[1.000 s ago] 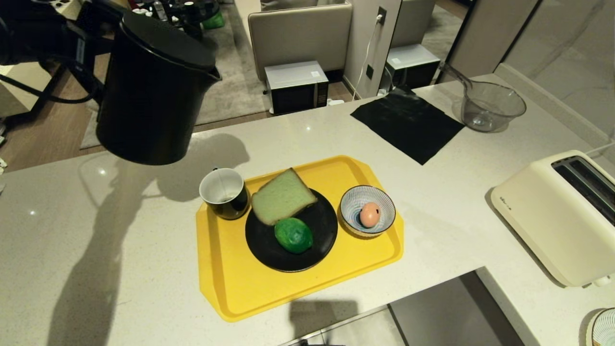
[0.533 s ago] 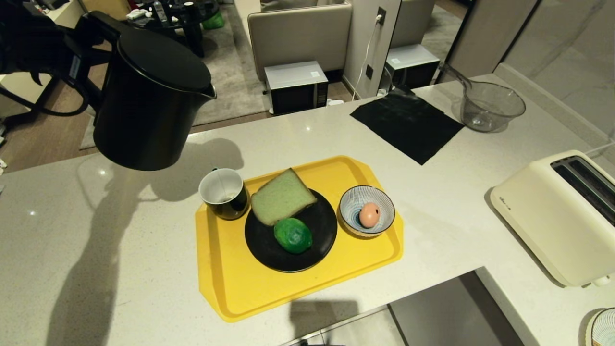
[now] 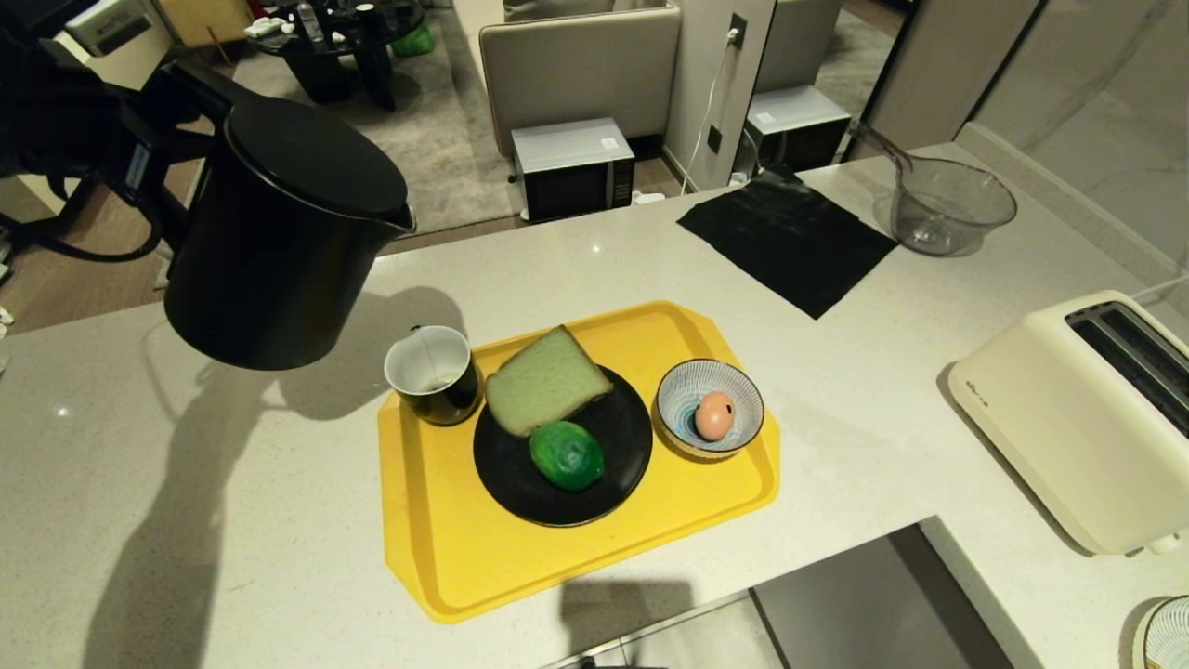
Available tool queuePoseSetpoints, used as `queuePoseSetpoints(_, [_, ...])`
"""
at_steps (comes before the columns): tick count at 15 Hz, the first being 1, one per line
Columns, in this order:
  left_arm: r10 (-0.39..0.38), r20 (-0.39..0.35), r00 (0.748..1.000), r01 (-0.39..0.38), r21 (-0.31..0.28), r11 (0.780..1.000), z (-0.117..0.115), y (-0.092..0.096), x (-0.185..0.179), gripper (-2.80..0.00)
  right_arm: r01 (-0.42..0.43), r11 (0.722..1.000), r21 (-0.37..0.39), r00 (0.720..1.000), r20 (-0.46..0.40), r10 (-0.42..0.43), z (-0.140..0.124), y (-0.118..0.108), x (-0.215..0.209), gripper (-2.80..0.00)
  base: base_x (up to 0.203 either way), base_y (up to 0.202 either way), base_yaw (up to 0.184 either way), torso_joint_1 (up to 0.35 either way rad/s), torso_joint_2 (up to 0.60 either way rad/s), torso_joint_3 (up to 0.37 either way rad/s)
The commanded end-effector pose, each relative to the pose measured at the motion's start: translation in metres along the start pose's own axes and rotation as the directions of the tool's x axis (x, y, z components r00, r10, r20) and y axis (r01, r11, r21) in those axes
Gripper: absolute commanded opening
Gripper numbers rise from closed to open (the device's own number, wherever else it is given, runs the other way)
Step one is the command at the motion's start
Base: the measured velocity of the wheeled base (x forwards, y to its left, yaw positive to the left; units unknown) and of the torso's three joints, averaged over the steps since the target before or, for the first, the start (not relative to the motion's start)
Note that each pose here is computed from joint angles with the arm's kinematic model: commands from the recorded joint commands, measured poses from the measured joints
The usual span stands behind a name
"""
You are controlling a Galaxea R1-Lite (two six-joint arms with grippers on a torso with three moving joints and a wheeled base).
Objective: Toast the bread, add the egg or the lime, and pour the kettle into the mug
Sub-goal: Pour water into a cup
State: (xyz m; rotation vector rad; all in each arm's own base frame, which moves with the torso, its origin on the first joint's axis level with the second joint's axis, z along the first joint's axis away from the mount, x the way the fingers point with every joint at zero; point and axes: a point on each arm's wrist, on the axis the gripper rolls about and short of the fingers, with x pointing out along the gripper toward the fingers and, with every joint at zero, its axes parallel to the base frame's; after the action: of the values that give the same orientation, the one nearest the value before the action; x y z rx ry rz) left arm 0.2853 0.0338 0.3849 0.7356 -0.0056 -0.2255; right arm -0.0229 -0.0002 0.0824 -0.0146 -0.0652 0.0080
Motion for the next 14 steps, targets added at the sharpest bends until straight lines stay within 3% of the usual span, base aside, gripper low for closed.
queuePoseSetpoints(1, [0.012,-0.015,1.000,-0.012,0.009,1.000,-0.003,0.002,-0.010,-2.80,0.000,1.000,0.000,1.000,-0.028,0.000,-0.008,0.000,0.002,-2.80,0.000,0.000,0.000,0.000,0.00,0.000])
queuePoseSetpoints(6, [0.020,-0.039,0.999,-0.018,0.052,0.998,-0.010,0.004,-0.011,-2.80,-0.001,1.000,-0.003,1.000,-0.026,0.001,-0.008,0.000,0.002,-2.80,0.000,0.000,0.000,0.000,0.00,0.000])
queuePoseSetpoints(14, [-0.014,-0.111,0.994,0.032,0.165,0.986,-0.034,-0.002,-0.002,-2.80,-0.001,1.000,-0.002,1.000,-0.025,0.001,-0.008,0.000,0.002,-2.80,0.000,0.000,0.000,0.000,0.00,0.000])
